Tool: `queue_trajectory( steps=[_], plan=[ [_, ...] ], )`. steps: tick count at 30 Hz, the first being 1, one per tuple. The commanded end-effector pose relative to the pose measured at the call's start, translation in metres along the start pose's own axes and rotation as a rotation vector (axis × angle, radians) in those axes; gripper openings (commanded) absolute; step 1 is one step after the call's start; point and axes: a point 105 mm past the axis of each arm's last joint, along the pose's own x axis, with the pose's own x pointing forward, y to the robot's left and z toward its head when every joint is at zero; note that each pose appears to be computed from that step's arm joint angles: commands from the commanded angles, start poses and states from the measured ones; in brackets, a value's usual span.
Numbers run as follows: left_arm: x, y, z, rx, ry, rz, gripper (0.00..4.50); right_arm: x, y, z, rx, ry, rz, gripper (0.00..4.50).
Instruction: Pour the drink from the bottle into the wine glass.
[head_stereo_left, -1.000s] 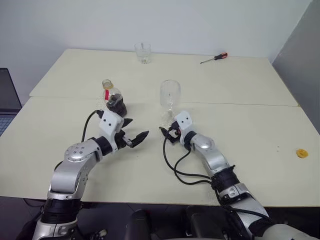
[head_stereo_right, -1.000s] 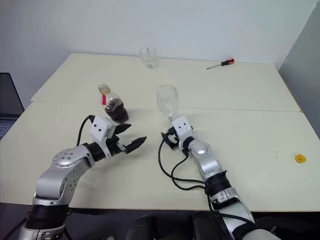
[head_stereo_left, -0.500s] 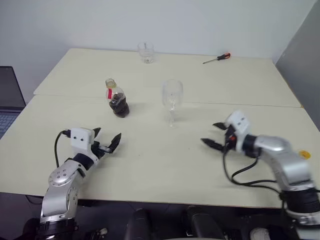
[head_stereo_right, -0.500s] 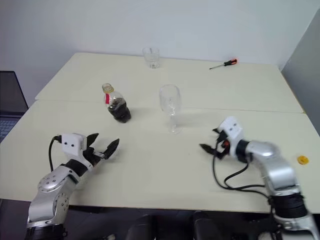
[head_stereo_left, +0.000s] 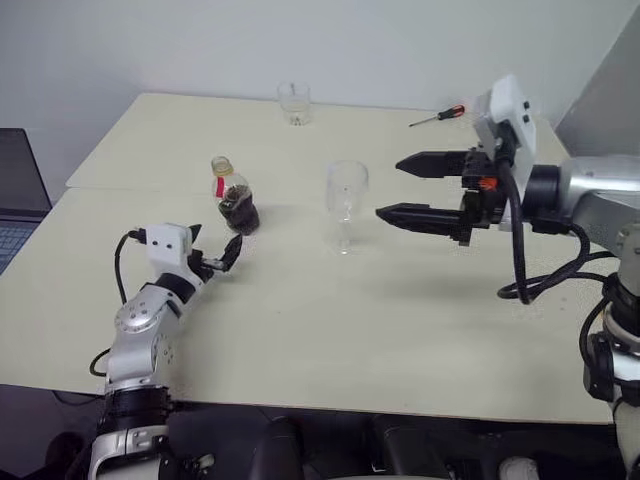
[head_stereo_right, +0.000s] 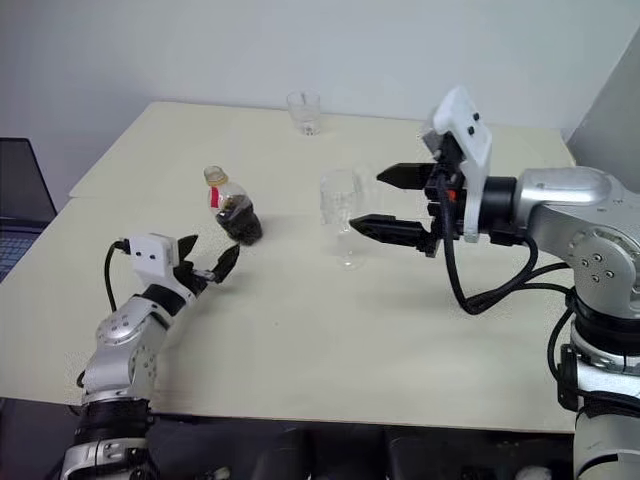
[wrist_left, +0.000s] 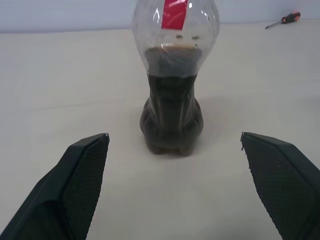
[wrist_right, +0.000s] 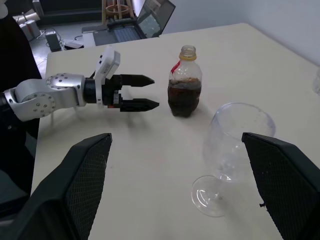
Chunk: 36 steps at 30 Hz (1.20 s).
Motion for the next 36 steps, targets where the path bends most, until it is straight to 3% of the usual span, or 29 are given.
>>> queue_trajectory(
  steps=[1,8,28,31,36],
  plan=[
    [0.007,0.005,0.018,0.045,-0.048,-0.005,4.5,-0.001,0.003,0.006,-0.037,-0.011,0.008,4.46],
    [0.025,0.001,0.028,0.065,-0.051,-0.058,4.5,0.008,0.01,0.009,-0.052,-0.003,0.034,4.46],
    [0.078,-0.007,0.026,0.114,-0.016,-0.142,4.5,0.011,0.013,0.011,-0.069,0.012,0.01,4.46],
    [0.081,-0.007,0.022,0.108,-0.012,-0.137,3.94,0.011,0.012,0.009,-0.075,0.021,0.0,4.5],
    [0.085,-0.008,0.024,0.107,-0.023,-0.136,2.39,0.009,0.011,0.009,-0.094,0.017,-0.018,4.5]
  ],
)
